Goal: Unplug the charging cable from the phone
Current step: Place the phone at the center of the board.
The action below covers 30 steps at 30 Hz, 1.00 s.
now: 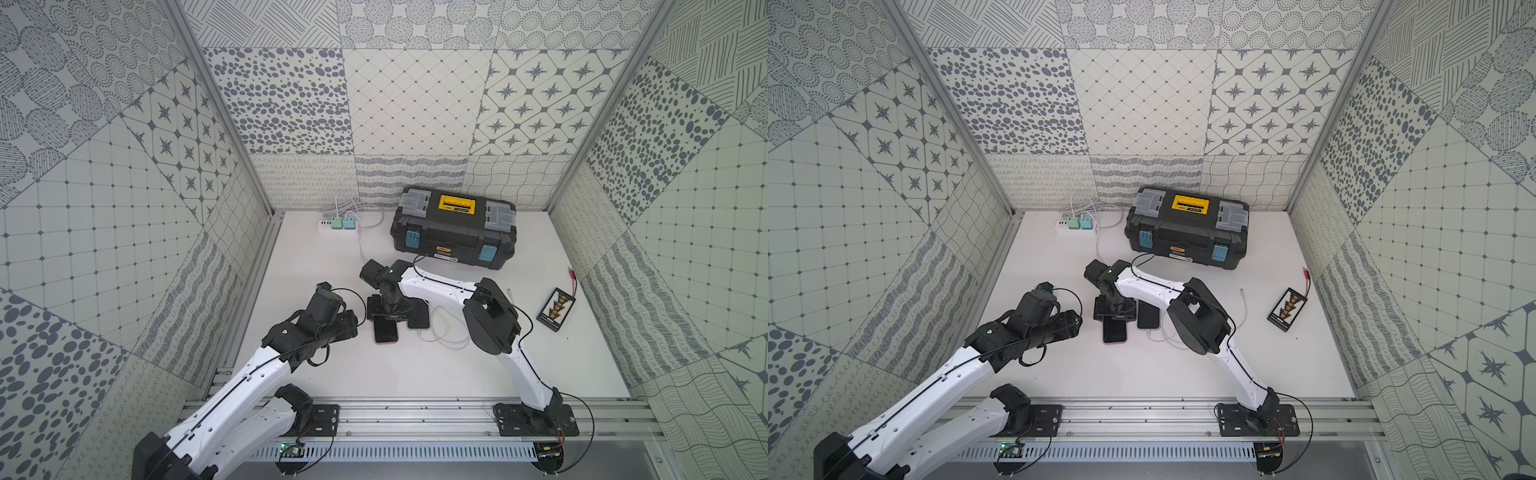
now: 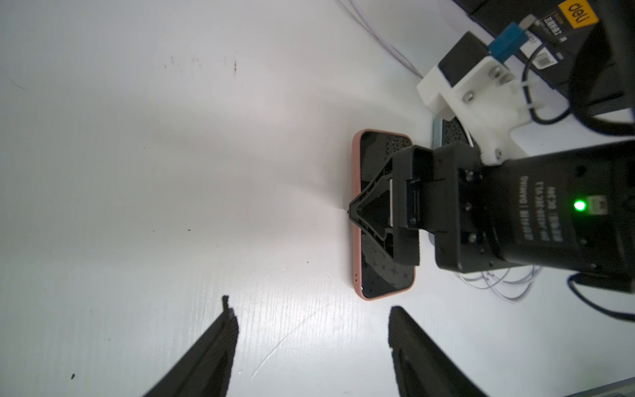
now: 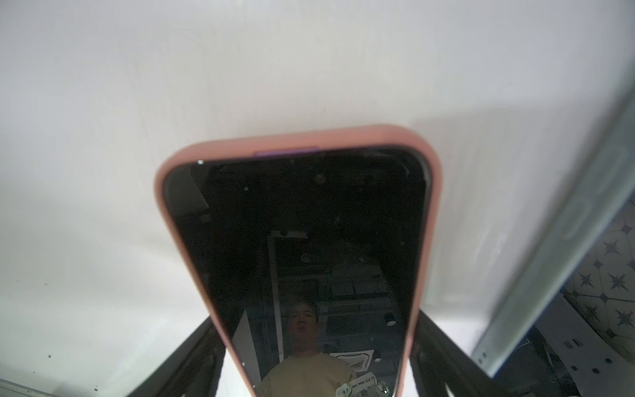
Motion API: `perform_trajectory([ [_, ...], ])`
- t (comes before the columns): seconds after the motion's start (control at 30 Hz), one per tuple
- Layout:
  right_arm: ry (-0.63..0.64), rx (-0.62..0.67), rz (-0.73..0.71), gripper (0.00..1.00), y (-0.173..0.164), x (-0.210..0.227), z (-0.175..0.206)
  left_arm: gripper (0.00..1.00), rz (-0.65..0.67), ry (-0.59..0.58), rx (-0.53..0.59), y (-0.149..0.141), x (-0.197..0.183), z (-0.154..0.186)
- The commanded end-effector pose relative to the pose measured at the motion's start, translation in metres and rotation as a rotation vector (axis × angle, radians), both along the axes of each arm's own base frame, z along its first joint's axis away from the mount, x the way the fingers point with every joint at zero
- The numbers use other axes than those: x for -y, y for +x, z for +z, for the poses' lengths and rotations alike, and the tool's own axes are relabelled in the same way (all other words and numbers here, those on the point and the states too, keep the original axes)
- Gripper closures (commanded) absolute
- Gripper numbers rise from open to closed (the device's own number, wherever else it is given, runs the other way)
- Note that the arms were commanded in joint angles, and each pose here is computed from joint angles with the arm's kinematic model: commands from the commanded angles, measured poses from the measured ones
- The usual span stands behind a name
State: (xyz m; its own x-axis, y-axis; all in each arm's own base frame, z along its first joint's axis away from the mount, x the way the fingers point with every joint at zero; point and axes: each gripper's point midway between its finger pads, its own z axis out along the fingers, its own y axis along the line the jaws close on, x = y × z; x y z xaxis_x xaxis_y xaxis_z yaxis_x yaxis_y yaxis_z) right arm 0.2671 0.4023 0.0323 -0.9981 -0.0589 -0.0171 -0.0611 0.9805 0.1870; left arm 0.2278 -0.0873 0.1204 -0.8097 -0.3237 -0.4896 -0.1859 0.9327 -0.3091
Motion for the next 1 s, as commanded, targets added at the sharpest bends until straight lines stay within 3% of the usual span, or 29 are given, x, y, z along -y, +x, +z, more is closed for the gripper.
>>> perform_trajectory([
  [0.0,0.027,0.006,-0.005,0.14,0.004,-0.004,0.01,0.29,0.016,0.011,0.004,0.003,-0.003,-0.001],
  [0.37,0.039,-0.002,-0.001,0.12,0.002,0.003,0.015,0.29,0.022,0.021,0.004,0.004,-0.005,-0.001],
  [0.97,0.185,-0.061,0.103,0.15,-0.016,-0.015,0.027,0.3,0.029,0.015,-0.002,0.01,-0.004,-0.001],
])
